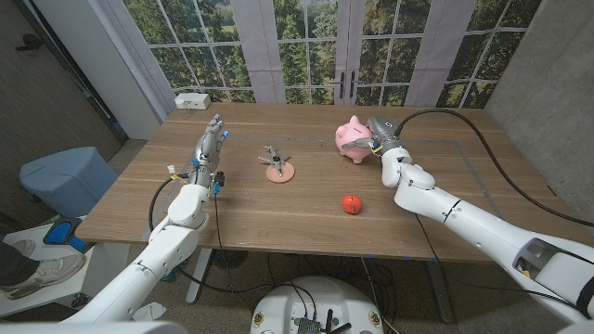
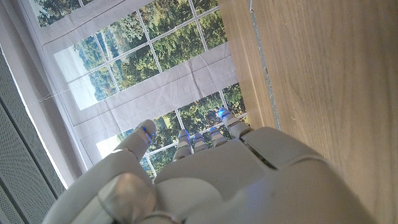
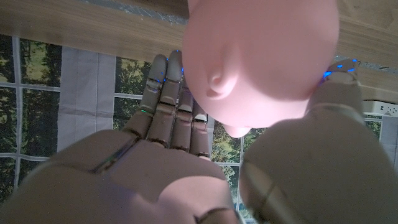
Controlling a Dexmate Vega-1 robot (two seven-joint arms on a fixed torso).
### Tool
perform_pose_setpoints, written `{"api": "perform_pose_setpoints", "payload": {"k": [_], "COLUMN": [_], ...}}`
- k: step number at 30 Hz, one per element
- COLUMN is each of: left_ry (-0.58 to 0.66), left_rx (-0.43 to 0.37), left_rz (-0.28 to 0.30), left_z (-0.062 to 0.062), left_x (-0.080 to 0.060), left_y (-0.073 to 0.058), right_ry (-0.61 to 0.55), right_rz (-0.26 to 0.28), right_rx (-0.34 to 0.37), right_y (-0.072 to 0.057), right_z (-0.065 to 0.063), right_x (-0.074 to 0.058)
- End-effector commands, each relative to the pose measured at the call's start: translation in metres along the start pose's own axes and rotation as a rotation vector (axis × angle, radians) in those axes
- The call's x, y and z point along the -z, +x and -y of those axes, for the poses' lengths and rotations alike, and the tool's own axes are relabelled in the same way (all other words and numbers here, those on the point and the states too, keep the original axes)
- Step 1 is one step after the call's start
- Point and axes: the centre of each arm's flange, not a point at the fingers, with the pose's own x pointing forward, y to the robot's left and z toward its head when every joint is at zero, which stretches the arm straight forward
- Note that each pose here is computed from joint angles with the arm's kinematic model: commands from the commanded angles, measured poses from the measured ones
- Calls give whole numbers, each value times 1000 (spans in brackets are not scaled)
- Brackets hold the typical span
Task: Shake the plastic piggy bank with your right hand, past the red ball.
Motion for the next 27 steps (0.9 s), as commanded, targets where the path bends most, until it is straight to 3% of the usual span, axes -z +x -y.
{"api": "perform_pose_setpoints", "payload": {"k": [1, 27], "left_ry": [0, 6], "left_rx": [3, 9], "left_rz": [3, 10], "left_z": [1, 3], "left_x": [-1, -5], "left_y": [1, -1], "right_ry": [-59, -51], "right_rz": [-45, -67], "right_rx": [-41, -51], "right_y": [4, 0], "right_z": [-1, 6], "right_x": [0, 6]}}
